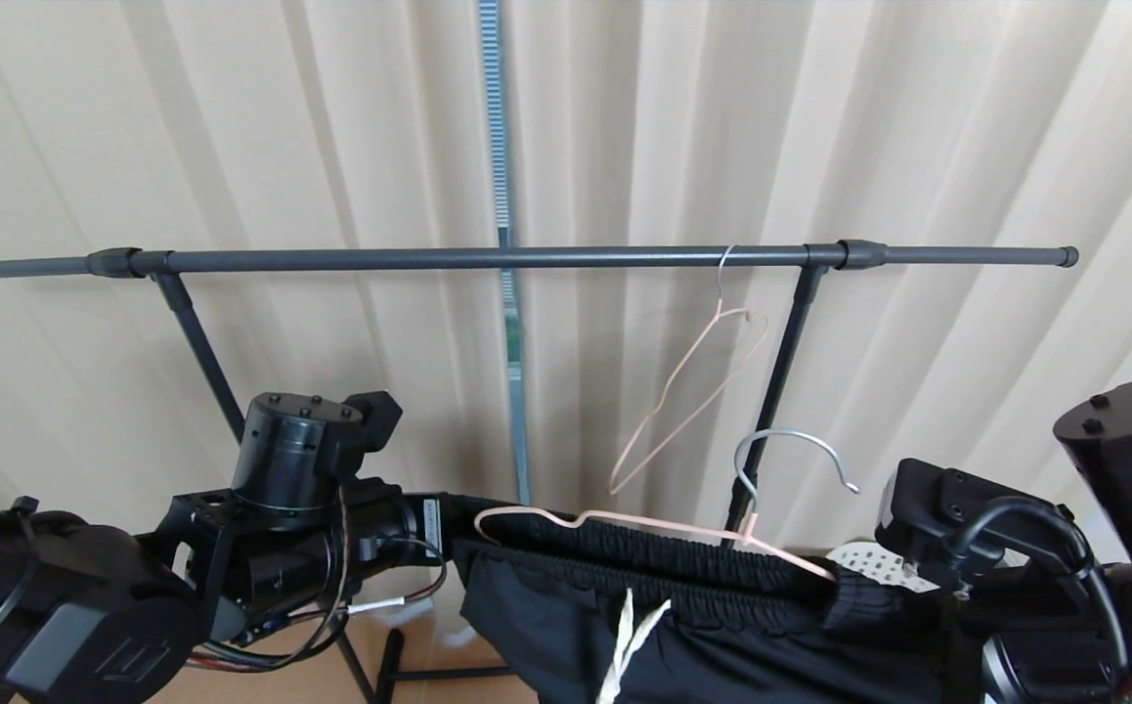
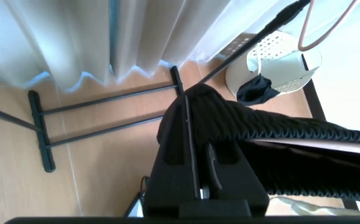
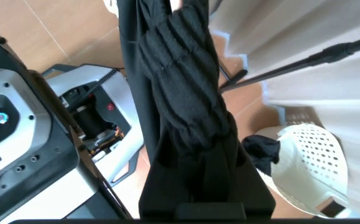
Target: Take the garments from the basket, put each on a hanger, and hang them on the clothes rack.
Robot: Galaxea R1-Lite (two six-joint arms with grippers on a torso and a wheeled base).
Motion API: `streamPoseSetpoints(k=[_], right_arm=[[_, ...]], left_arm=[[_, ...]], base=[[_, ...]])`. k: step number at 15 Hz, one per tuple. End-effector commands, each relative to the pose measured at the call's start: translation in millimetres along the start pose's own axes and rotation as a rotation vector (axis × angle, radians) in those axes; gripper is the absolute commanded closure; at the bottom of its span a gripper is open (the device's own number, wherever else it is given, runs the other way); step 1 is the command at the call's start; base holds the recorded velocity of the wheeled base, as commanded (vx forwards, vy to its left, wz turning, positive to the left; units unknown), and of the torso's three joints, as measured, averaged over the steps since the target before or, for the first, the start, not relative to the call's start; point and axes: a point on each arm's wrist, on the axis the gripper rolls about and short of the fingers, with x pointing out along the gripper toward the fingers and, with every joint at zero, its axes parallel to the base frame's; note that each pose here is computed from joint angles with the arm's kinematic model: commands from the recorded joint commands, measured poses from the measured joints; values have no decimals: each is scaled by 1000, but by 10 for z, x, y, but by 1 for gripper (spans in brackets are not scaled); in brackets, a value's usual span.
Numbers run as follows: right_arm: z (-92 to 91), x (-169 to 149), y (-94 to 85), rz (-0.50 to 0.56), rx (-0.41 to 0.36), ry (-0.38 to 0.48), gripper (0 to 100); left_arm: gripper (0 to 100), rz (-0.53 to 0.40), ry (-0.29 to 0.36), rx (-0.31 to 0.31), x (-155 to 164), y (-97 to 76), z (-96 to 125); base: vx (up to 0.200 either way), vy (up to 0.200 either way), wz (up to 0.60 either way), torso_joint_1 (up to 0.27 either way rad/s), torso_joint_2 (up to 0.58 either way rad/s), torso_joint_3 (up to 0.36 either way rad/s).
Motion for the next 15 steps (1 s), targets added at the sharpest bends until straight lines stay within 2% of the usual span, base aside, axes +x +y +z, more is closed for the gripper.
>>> streamPoseSetpoints(k=[1,4,6,8,9,10,13,15], right_arm=[[7,93,-11,-17,-5,39,100],[76,236,-43,-60,-5,74,100],[164,382,-71,-79,-9,51,100],[191,486,-87,-100,-7,46,100],[191,492,-84,-102,-9,47,100],[166,502,-83,-121,-6,49,100],[150,521,-87,-137,-4,44,100],[164,536,-91,-159,0,14,100]], left_arm=[[100,-2,-15,16,-4,-5,45],[100,-2,-23,89,-2,-14,72],[100,10,-12,153,-18,-70,230],[100,18,19,186,-102,-144,443],[100,19,24,190,-110,-148,456],[100,33,87,238,-211,-198,567],[100,92,160,347,-319,-261,696],[100,79,188,387,-389,-407,693]], base=[[0,0,0,0,0,0],[0,0,0,0,0,0],[0,0,0,0,0,0],[0,0,0,0,0,0],[0,0,0,0,0,0],[0,0,0,0,0,0],[0,0,0,0,0,0],[0,0,0,0,0,0]])
